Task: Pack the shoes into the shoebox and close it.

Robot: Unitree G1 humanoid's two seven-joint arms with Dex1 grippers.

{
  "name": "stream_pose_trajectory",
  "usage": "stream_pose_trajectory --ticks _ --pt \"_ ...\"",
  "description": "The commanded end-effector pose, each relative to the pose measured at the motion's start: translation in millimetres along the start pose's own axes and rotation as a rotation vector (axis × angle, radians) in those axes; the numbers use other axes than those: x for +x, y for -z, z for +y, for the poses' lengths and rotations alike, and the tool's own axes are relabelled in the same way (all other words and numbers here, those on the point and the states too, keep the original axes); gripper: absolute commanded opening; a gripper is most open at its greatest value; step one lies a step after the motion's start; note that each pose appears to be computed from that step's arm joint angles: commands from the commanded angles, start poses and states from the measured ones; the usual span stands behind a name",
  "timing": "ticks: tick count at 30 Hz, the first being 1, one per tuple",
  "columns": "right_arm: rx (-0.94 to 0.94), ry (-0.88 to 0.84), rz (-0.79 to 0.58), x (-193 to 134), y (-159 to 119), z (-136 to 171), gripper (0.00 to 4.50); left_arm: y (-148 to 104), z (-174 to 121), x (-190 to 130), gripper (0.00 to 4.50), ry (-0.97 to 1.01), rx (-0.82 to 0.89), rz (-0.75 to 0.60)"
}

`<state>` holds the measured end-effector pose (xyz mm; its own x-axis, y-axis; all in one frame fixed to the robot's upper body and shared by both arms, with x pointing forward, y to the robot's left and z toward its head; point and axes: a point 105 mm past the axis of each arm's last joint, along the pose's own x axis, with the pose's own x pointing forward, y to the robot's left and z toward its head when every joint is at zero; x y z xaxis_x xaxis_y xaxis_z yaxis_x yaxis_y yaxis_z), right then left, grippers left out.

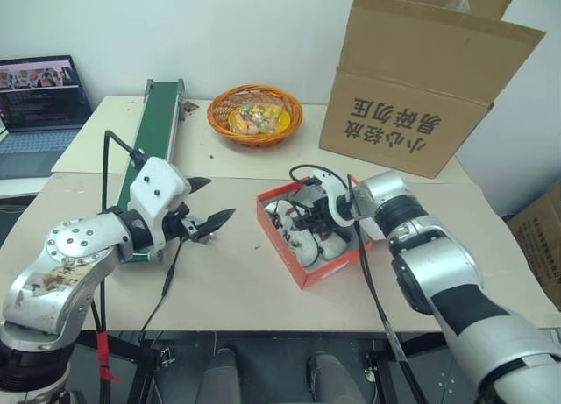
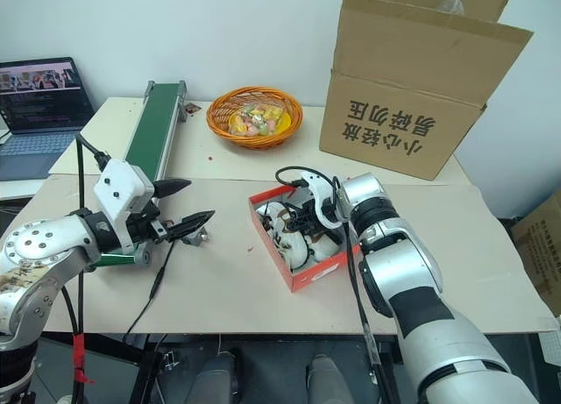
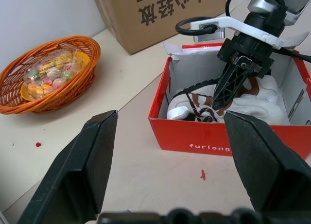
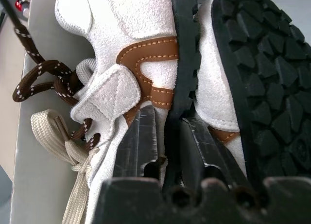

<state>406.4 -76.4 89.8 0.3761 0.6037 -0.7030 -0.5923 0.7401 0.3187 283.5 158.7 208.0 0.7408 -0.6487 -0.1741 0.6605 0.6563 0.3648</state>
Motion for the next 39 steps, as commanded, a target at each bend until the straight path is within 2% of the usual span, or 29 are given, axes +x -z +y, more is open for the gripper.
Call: stream_pose_trajectory --ticks 1,4,11,19,21,25,28,30,35,36,39 --pt "-0.028 0.154 -0.004 -10 -4 -23 2.51 -13 3 -2 3.73 -0.018 0.039 -0.037" --pt "-0.027 0.147 -0.042 -16 -16 -20 3.45 -13 3 -1 3.73 -0.014 0.039 -0.039" --pt "-0.003 0.066 -0.119 -43 -48 -3 3.45 -15 3 3 3.73 -0.004 0.041 -0.051" --pt "0.053 -0.037 -0.160 -73 -61 20 3.45 -15 4 5 3.73 0.003 0.043 -0.055" --pt "0.050 -0.072 -0.207 -83 -68 30 3.45 -15 4 6 3.73 0.006 0.045 -0.058" --pt "0.036 -0.096 -0.409 -110 -91 43 3.45 -17 4 7 3.73 0.000 0.047 -0.069" --pt "0.054 -0.091 -0.562 -127 -102 46 2.71 -18 4 7 3.73 -0.005 0.049 -0.076" --pt "0.096 -0.090 -0.643 -136 -105 46 2.06 -18 2 8 3.73 -0.004 0.046 -0.079" --pt "0.133 -0.037 -0.699 -138 -84 35 0.23 -16 1 15 3.73 -0.005 0.034 -0.088" --pt "0.135 -0.020 -0.710 -139 -80 30 0.04 -16 0 18 3.73 -0.001 0.032 -0.090" --pt "0.106 0.043 -0.756 -149 -70 12 0.04 -13 -7 25 3.73 0.022 0.016 -0.099"
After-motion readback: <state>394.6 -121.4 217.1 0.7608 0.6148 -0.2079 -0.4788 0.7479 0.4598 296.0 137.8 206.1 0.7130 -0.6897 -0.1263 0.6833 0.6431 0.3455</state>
